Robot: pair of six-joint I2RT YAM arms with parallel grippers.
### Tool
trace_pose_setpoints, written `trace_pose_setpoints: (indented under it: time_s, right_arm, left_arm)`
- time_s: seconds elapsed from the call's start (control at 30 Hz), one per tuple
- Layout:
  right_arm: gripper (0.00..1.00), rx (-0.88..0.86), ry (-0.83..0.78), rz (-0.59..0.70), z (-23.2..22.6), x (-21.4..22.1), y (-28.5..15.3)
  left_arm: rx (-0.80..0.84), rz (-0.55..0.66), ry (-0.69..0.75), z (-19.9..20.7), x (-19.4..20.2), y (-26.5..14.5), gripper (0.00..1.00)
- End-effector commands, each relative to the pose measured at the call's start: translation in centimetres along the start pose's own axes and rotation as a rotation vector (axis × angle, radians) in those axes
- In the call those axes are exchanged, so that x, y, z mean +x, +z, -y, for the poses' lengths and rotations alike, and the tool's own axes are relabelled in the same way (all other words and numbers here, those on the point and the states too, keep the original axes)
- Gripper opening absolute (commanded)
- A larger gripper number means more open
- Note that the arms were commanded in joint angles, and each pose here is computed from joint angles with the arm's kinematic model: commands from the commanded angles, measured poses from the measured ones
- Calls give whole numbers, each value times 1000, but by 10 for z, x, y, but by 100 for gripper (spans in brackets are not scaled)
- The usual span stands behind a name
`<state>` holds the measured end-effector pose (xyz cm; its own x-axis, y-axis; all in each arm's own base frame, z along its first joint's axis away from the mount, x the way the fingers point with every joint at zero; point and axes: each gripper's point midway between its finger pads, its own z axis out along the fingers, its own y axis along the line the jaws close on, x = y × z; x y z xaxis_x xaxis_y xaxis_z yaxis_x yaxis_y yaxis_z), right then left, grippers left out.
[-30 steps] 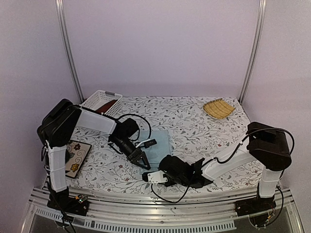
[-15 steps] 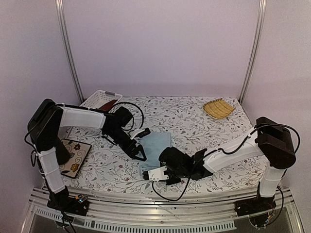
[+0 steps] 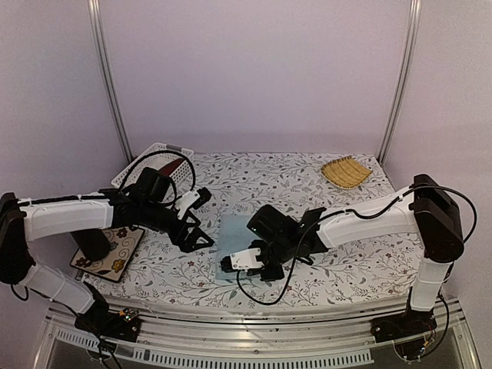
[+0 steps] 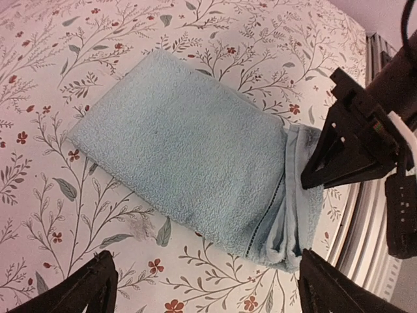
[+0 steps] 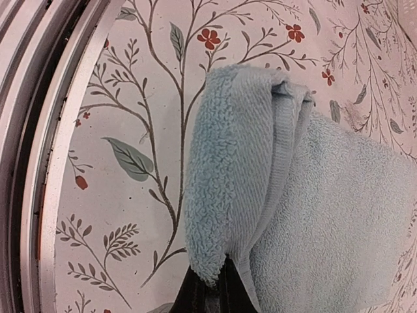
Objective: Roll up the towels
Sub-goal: Roll the towel at the center of the board.
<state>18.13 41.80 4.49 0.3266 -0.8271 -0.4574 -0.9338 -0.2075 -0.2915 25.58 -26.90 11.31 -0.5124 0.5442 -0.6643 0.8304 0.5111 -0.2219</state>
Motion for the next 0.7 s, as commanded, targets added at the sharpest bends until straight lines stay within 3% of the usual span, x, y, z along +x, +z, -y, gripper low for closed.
trace_pose_setpoints:
  time_s: [0.0,0.33,0.53,0.67]
  right_arm:
    - [2,-225,93,48,-16,-12,-7]
    - [2,-411,197,42,-29,-8,4]
    - [2,-512,278,48,-32,-11,8]
    - [2,-569,334,48,-32,-9,10]
  left_arm:
    - [-77,223,96,1,-26,-28,97]
    - [-193,152,294,13,7,-20,97]
    - [-220,251,454,37,9,-33,96]
    - [-207,256,563,52,19,-33,95]
